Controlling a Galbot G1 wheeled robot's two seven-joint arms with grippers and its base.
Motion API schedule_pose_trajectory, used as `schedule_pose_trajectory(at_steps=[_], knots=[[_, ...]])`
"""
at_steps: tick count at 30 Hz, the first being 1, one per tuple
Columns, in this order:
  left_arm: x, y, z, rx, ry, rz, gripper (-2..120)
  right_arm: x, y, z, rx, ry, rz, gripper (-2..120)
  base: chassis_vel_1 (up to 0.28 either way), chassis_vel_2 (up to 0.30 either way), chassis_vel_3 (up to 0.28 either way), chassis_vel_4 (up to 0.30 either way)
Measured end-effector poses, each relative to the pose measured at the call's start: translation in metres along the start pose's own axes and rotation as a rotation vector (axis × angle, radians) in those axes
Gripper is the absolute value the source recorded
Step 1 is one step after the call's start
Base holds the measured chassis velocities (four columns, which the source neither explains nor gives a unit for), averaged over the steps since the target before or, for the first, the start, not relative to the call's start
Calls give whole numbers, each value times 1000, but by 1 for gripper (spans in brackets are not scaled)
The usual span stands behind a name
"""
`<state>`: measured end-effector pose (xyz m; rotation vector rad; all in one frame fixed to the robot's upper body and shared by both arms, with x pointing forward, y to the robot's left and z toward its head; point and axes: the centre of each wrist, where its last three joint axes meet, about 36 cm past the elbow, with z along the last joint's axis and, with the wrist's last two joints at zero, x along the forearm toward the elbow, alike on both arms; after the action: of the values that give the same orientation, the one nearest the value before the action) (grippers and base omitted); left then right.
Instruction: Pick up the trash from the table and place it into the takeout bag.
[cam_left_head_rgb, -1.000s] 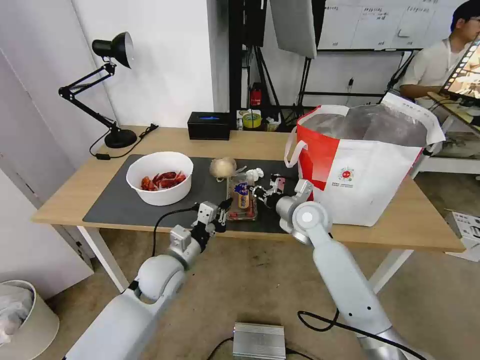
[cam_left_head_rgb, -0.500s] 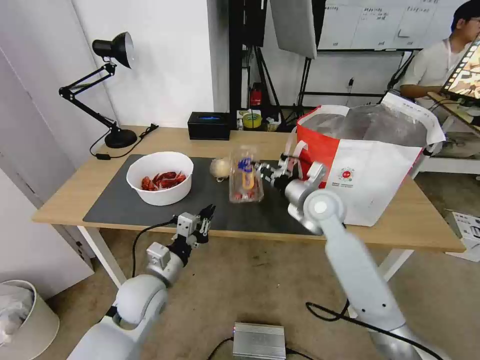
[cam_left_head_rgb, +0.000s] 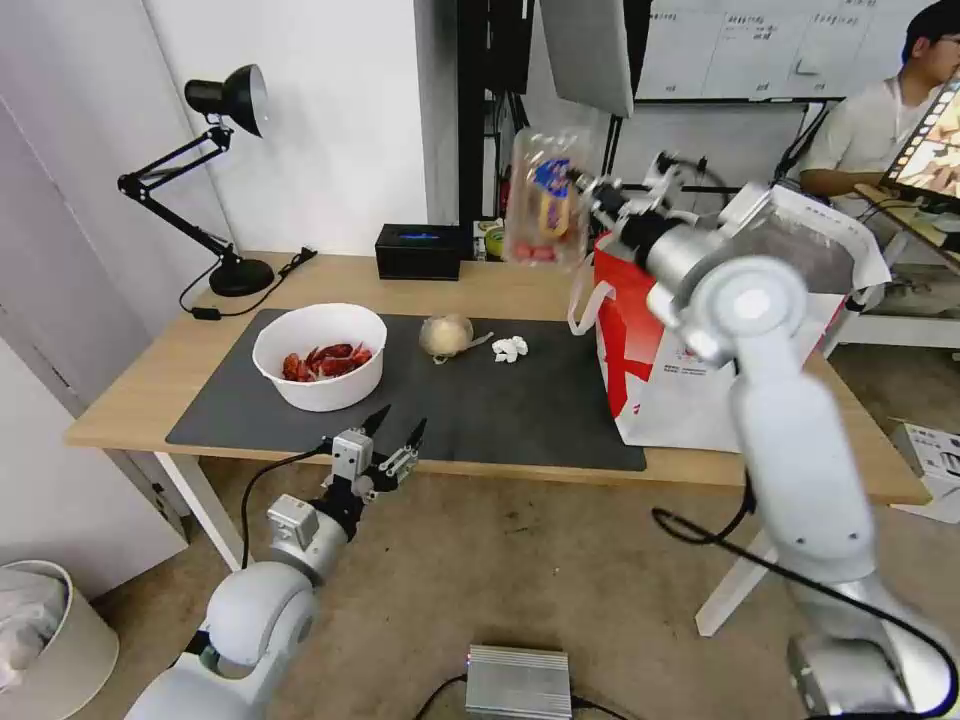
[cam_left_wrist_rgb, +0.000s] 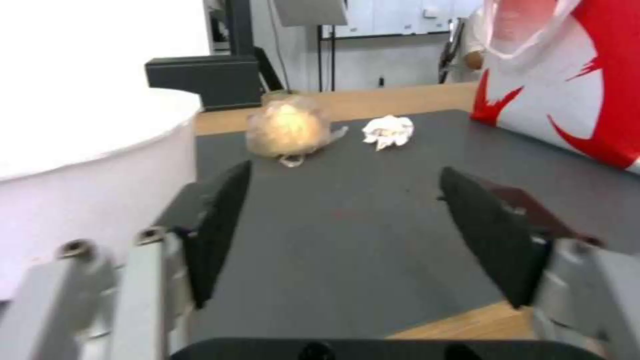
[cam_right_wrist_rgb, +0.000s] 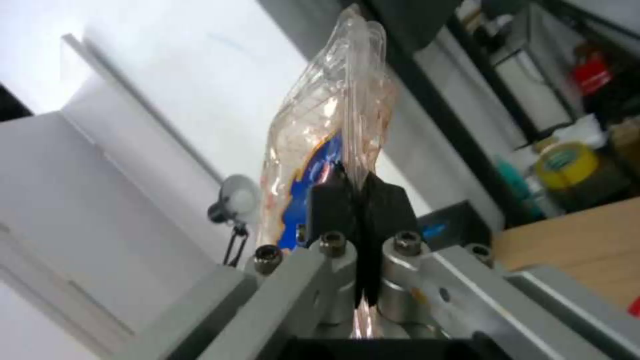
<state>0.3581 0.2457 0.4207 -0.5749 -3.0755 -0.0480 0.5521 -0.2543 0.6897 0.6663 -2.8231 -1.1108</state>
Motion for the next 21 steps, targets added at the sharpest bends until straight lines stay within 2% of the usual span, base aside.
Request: schedule_pose_trajectory(at_steps=[3,8,11,15,21], knots=[[0,-1,0,6,-1,-1,98,10,-9,-25,45,-29,43,0,0,0,0,0],[-2,-7,4,22,3,5,100,26,-28,-52,122,-50,118,0,0,0,0,0],[-5,-11,4,30,-2,16,100,46,-49,-81,227,-71,202,0,0,0,0,0],[-7,-13,1,27,-14,22,100,65,-64,-97,286,-82,264,0,0,0,0,0],[-6,-13,-4,20,-26,28,100,84,-78,-102,329,-81,320,0,0,0,0,0]])
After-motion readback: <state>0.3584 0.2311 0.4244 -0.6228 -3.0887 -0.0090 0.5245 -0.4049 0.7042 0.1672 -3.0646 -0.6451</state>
